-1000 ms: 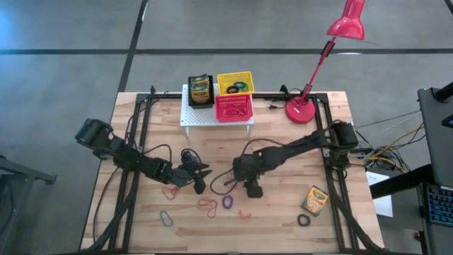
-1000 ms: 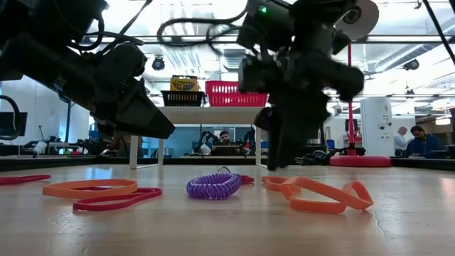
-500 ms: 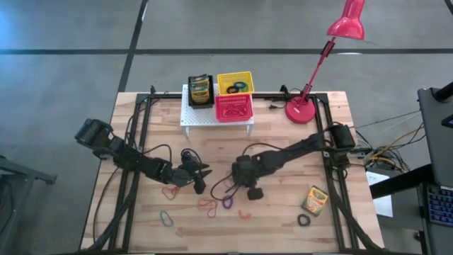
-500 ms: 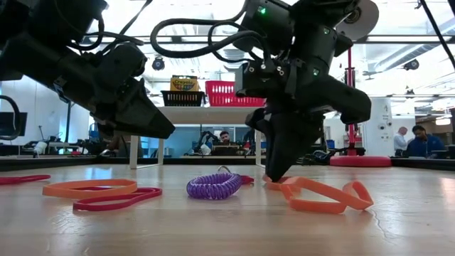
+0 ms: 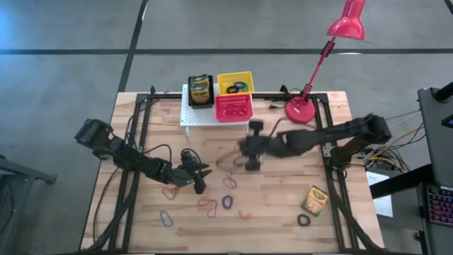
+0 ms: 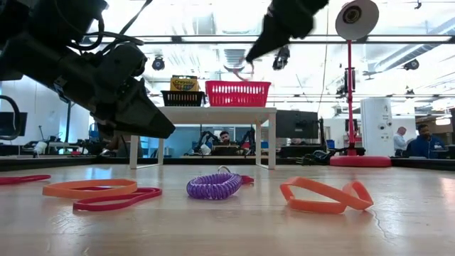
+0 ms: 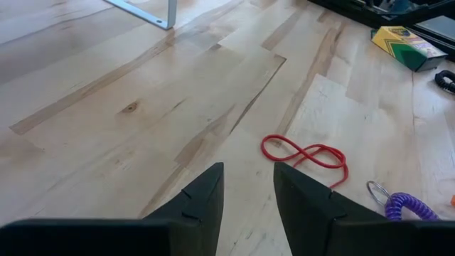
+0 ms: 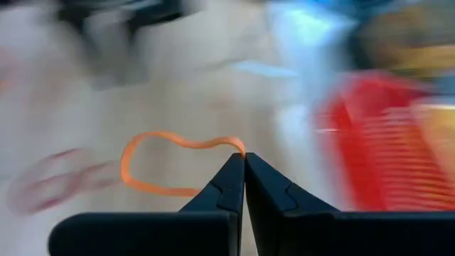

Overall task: Pick & Place Office Desk Supplies
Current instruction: Put the orange rubber band into the red bin on the shelf, then put the red rubber band into the red bin on the shelf

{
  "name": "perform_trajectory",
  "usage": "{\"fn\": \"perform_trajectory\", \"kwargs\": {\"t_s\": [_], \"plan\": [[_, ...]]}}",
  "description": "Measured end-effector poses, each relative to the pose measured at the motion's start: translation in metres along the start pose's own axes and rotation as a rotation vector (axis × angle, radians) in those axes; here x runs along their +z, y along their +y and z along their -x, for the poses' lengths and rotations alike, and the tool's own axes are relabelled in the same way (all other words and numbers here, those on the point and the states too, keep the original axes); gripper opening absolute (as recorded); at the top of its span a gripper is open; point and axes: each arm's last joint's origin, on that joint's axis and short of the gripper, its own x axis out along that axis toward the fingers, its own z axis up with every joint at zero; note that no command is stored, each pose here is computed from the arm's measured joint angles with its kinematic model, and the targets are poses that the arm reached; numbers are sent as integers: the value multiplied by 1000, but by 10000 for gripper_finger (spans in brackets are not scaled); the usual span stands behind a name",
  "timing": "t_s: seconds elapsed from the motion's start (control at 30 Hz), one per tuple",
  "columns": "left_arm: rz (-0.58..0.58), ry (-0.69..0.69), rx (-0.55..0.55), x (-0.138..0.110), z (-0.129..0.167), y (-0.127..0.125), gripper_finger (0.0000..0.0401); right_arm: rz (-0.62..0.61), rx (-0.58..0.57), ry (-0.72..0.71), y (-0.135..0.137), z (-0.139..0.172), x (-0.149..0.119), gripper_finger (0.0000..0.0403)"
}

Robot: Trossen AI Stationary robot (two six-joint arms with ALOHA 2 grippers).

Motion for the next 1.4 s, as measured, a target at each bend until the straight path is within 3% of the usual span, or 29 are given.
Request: {"fn": "perform_trajectory", "kwargs": {"t_s": [0.1, 0.23, 0.4, 0.57, 0.8, 1.07, 1.23, 1.4], "plan": [[0, 0, 0, 0, 0, 0, 131, -57, -170, -79, -38, 13, 8, 8], [0, 0, 0, 0, 0, 0, 131, -155, -276, -177, -89, 20, 10, 8], [-2, 1, 1, 0, 0, 0, 131, -252, -240, -168, -131, 2, -7, 8], [-6, 2, 2, 0, 0, 0, 131, -288, -169, -128, -151, -22, -24, 12], [-7, 2, 2, 0, 0, 0, 131, -286, -161, -108, -153, -23, -28, 84], [-10, 2, 2, 0, 0, 0, 131, -367, -94, -28, -148, 20, -21, 152], [-9, 2, 2, 0, 0, 0, 131, -381, 88, -41, -113, 49, -16, 156], [-9, 1, 2, 0, 0, 0, 131, -310, 260, -50, -50, 54, -24, 146]]}}
